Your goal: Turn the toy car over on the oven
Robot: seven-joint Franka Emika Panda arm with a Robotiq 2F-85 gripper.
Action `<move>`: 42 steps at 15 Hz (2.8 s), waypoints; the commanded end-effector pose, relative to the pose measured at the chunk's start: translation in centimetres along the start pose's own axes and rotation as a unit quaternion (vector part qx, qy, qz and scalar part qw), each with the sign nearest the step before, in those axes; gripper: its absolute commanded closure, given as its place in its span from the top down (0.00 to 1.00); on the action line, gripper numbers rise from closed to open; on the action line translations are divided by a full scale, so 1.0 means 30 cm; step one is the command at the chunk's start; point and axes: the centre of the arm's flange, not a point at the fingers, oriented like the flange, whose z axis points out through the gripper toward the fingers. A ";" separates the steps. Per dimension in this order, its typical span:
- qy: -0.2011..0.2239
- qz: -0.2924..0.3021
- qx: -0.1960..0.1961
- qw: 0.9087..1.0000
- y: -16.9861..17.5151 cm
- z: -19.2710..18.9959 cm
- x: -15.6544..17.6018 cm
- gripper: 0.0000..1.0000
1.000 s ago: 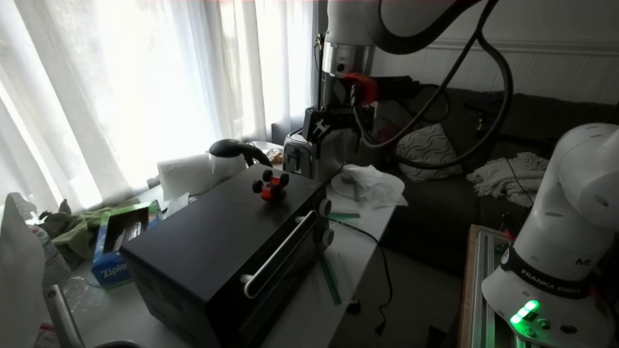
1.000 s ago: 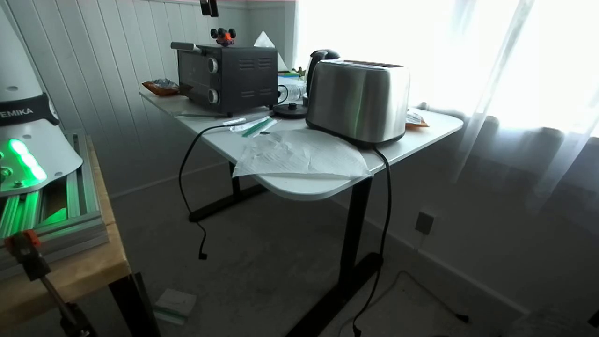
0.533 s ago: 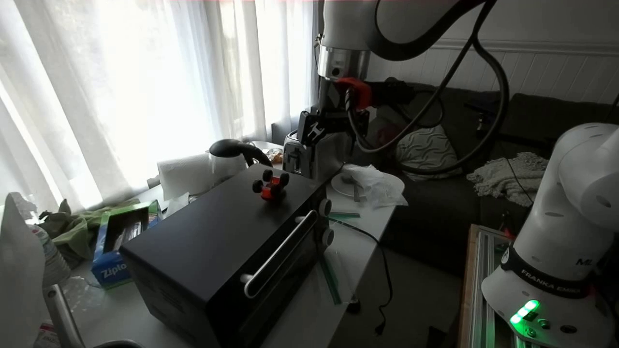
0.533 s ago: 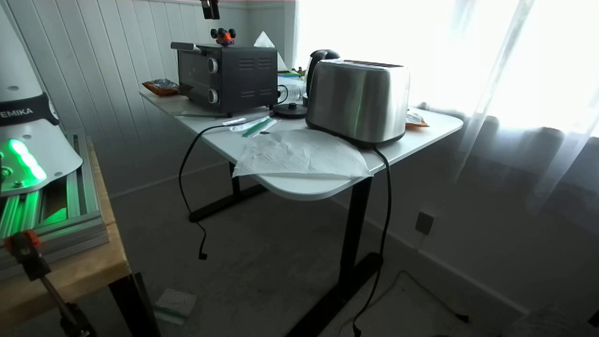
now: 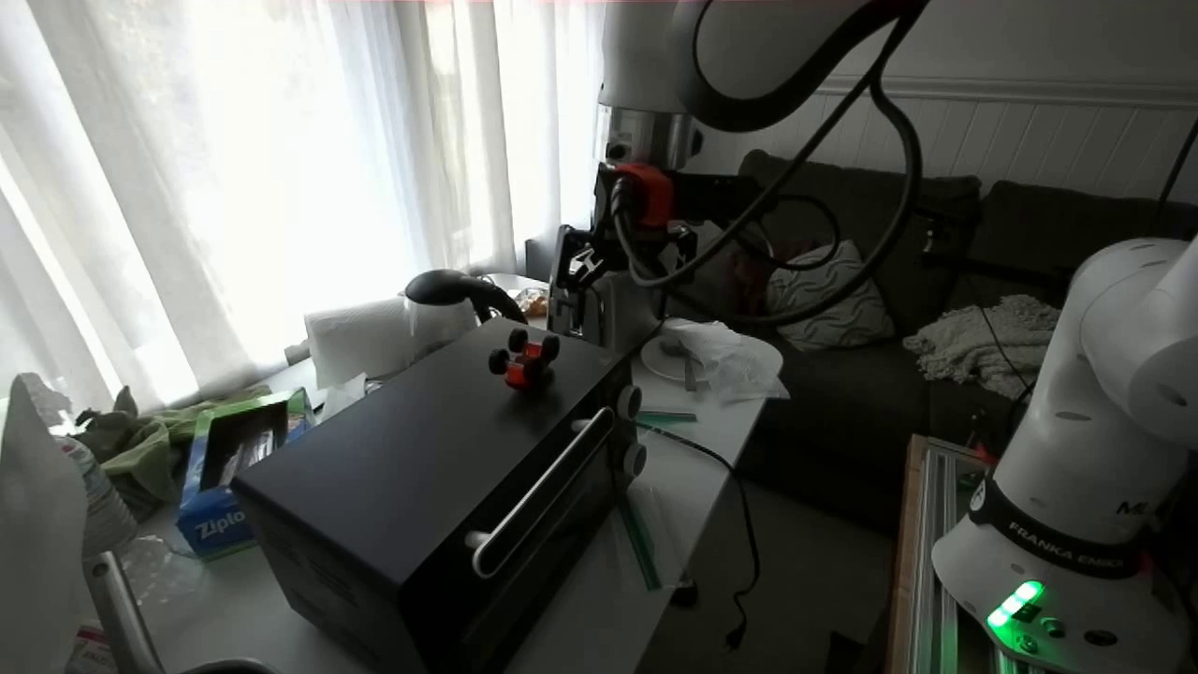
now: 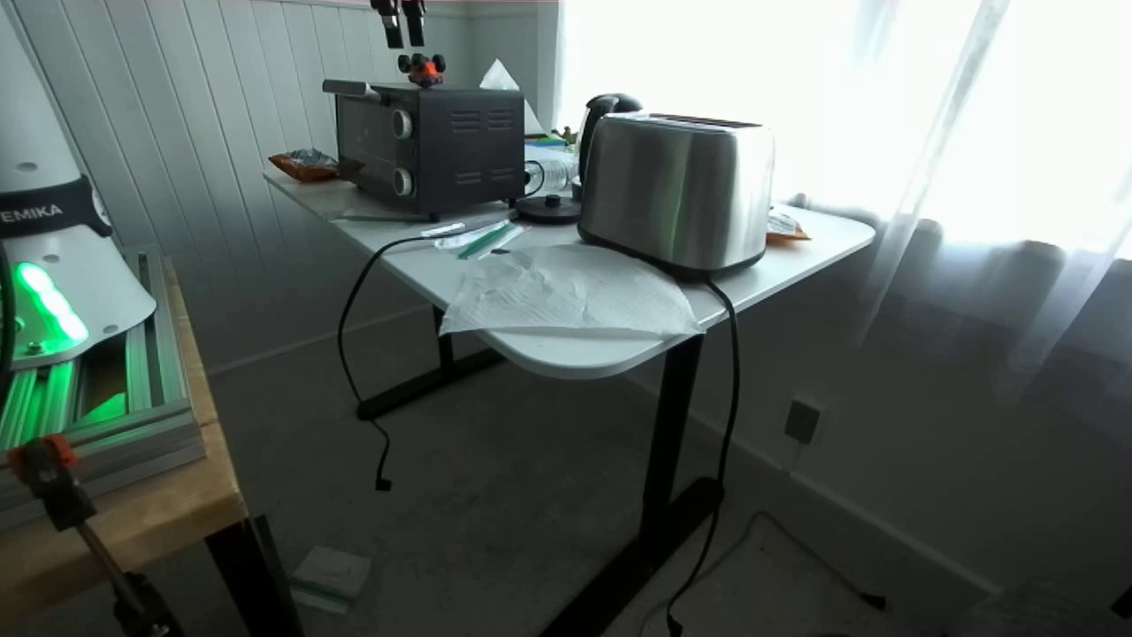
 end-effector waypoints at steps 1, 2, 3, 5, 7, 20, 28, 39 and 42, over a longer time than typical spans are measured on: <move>-0.017 0.057 0.024 0.998 -0.087 -0.001 0.010 1.00; -0.006 0.055 0.032 0.998 -0.096 0.006 0.015 1.00; -0.016 0.064 0.040 0.997 -0.112 0.011 0.020 1.00; -0.023 0.090 0.043 0.995 -0.135 0.030 0.032 1.00; -0.026 0.107 0.046 0.993 -0.152 0.047 0.041 1.00; -0.044 0.160 0.056 0.985 -0.237 0.121 0.105 1.00; -0.079 0.148 0.078 0.983 -0.260 0.173 0.114 1.00; -0.070 0.130 0.106 0.983 -0.246 0.147 0.131 0.09; -0.066 0.127 0.112 0.983 -0.238 0.133 0.132 0.00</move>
